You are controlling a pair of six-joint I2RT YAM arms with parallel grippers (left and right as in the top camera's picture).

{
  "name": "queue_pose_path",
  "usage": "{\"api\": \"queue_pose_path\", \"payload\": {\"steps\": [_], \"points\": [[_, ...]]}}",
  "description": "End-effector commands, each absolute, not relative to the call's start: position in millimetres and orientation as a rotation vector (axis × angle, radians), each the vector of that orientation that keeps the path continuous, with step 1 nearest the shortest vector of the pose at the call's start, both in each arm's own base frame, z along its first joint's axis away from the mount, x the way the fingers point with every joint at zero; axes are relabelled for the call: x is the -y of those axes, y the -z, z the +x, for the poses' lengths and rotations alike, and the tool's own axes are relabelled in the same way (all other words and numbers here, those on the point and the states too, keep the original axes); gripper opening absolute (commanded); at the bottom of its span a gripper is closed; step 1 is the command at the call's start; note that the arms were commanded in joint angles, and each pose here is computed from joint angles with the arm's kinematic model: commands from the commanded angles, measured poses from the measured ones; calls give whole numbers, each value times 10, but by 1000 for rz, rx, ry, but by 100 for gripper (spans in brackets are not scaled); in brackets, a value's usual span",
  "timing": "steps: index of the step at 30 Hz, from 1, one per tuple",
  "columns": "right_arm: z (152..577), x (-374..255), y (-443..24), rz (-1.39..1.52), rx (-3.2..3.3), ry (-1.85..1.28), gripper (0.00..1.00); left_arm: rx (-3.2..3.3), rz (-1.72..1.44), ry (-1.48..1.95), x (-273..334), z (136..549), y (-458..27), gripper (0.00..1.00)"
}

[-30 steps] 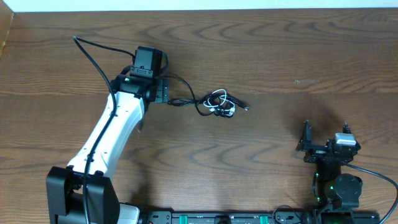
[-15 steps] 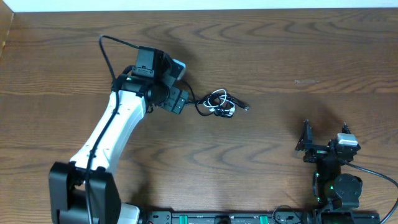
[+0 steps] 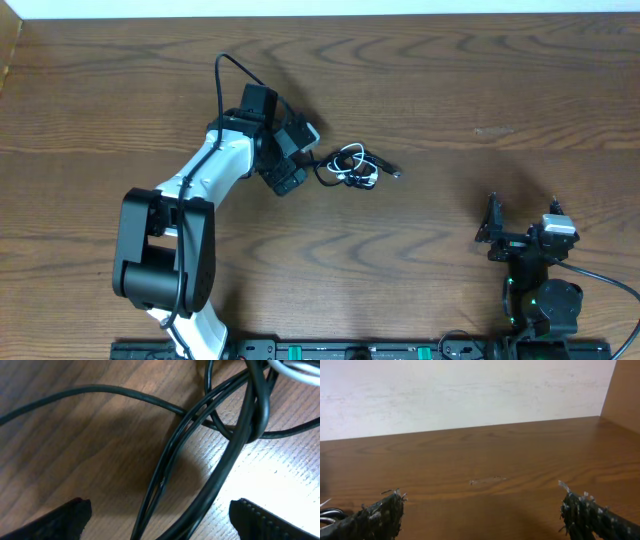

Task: Untangle cables
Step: 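Lift the bundle with the left gripper and pull it back left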

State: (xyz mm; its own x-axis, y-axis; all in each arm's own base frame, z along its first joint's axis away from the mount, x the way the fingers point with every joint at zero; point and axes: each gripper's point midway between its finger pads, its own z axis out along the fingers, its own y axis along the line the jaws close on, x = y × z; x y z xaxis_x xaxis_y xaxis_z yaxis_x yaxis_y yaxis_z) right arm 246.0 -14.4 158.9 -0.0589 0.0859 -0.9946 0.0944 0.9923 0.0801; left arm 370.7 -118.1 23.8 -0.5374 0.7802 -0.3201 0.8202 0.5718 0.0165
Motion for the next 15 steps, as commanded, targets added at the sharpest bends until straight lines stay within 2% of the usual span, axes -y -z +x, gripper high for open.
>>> {"api": "queue_pose_path", "payload": {"steps": [1,3,4,7,10,15], "points": [[2460,114,-1587,136,-1631,-12,99,-2507,1358,218,1189,3665,-169,55],[2459,114,-1589,136,-1631,-12,99,-2518,1293,219,1202,3714,-202,20],[2460,114,-1588,136,-1631,-12,99,-2532,1232,228,1217,3750,-241,8],[2459,114,-1590,136,-1630,-12,99,-2524,1019,266,1295,3914,-602,8],[2459,114,-1590,136,-1630,-12,99,-2418,902,250,1327,4060,-1172,7],[2460,114,-1592,135,-1629,-12,99,-1996,812,152,1313,4004,-2806,8]]}}
